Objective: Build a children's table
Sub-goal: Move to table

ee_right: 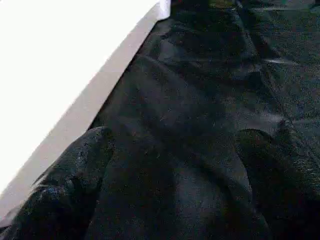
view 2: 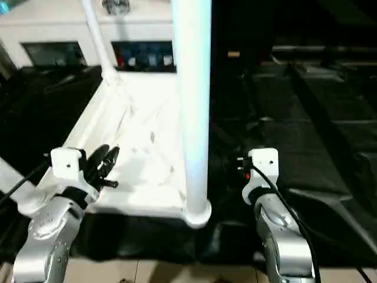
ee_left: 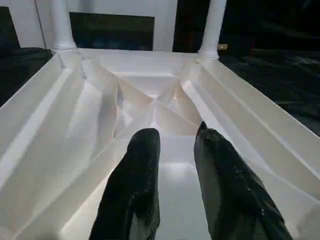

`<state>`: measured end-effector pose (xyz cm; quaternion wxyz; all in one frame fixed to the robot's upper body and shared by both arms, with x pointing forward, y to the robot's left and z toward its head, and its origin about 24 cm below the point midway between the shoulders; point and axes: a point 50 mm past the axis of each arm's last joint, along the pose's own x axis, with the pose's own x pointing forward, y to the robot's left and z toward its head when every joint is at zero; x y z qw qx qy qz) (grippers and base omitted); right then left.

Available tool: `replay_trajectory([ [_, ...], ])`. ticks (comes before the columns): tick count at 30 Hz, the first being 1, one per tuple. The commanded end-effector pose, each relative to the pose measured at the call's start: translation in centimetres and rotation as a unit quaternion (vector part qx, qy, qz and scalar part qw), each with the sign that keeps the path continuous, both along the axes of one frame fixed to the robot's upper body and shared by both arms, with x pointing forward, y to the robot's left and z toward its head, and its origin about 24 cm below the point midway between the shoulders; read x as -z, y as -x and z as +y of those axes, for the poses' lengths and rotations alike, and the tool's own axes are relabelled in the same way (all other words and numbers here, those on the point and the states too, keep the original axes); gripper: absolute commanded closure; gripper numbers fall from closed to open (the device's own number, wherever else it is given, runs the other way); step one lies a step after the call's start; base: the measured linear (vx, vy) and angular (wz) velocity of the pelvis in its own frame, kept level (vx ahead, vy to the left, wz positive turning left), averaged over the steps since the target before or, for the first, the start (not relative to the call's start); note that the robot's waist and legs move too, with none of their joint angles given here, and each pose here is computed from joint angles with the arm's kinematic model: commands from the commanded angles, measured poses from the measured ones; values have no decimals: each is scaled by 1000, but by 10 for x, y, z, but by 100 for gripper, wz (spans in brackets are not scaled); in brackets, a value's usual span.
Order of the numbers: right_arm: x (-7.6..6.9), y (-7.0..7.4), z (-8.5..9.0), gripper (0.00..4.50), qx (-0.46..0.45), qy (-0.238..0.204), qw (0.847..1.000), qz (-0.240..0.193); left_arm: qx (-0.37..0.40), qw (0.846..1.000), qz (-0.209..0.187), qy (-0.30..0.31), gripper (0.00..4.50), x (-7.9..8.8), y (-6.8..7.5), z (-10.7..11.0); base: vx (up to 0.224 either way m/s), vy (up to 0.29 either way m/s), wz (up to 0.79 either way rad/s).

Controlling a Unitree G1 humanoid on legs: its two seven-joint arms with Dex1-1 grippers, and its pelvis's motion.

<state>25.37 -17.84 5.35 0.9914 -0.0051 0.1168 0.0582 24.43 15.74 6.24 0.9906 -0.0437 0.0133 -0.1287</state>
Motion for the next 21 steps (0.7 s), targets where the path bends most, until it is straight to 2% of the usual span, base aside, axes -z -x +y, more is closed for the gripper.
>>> replay_trajectory([
  [1, -4, 3, 1, 21, -5, -2, 1000, -6, 12, 1000, -15, -1, 314, -6, 2, 0, -95, 27, 1],
  [8, 0, 4, 1, 21, -5, 6, 1000, 3, 16, 1000, 6, -20, 314, 0, 4, 0, -106, 21, -7],
  [18, 2, 4, 0, 21, -5, 27, 1000, 12, 9, 1000, 4, -19, 314, 0, 3, 5, 9, -1, -10],
  [21, 3, 5, -1, 21, -10, 19, 1000, 16, -3, 1000, 19, -9, 314, 3, 3, 6, -53, -7, -25],
])
